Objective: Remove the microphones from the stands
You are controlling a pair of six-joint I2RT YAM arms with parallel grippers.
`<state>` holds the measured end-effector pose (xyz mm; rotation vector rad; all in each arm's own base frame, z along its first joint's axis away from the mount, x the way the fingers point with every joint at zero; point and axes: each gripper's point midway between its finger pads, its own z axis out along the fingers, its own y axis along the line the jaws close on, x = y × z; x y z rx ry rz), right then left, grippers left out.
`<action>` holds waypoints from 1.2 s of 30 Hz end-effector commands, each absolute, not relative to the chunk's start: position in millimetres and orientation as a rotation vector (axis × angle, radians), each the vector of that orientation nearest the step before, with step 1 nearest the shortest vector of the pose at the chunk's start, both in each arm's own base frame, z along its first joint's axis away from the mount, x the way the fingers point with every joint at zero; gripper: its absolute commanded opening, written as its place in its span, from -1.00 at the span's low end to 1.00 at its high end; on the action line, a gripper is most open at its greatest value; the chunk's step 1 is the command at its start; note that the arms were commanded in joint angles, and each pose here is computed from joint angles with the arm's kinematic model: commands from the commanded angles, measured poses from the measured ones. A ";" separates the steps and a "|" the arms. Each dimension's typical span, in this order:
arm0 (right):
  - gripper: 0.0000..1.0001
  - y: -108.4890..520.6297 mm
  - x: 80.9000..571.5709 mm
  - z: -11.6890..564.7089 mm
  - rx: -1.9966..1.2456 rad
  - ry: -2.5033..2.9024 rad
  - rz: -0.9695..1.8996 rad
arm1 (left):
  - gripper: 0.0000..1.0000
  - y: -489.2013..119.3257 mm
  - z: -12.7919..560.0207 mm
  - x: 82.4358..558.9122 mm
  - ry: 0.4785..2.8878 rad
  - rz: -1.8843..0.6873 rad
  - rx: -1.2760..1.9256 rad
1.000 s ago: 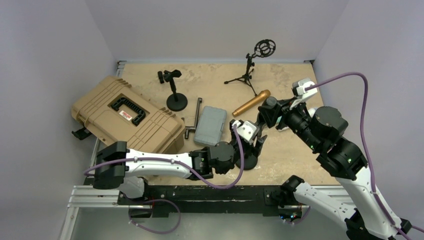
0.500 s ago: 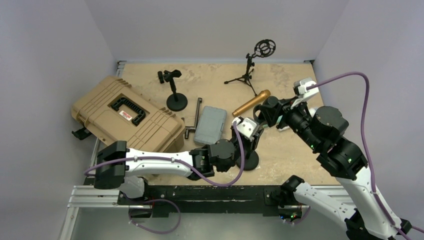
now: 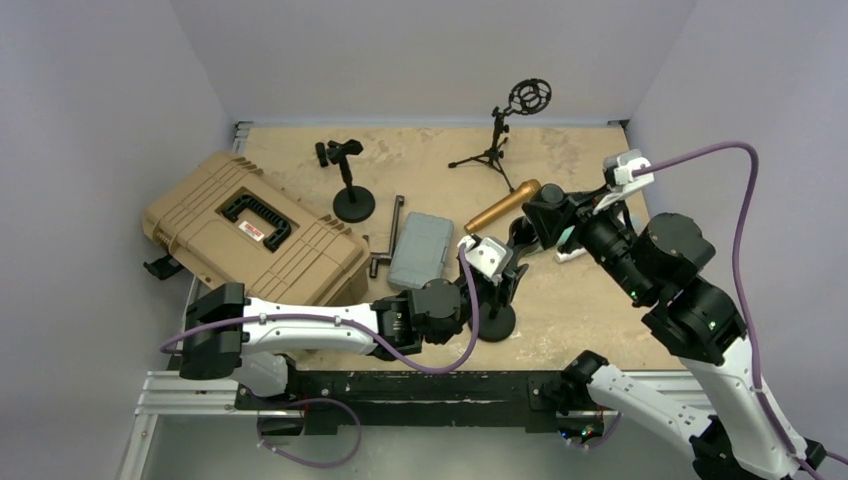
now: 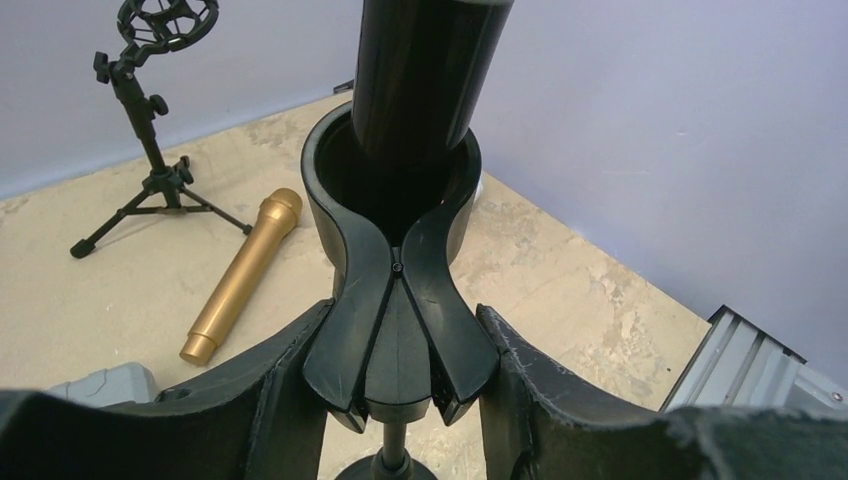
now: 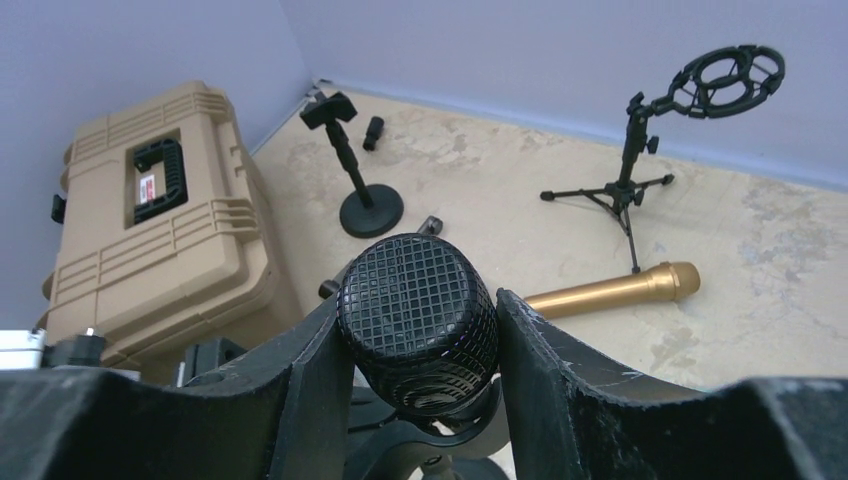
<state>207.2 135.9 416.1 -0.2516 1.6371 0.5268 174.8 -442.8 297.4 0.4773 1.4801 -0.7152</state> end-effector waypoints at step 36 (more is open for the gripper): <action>-1.00 -6.4 250.8 339.0 0.512 1.676 -0.306 | 0.87 -446.2 300.8 143.2 1.589 -0.836 0.631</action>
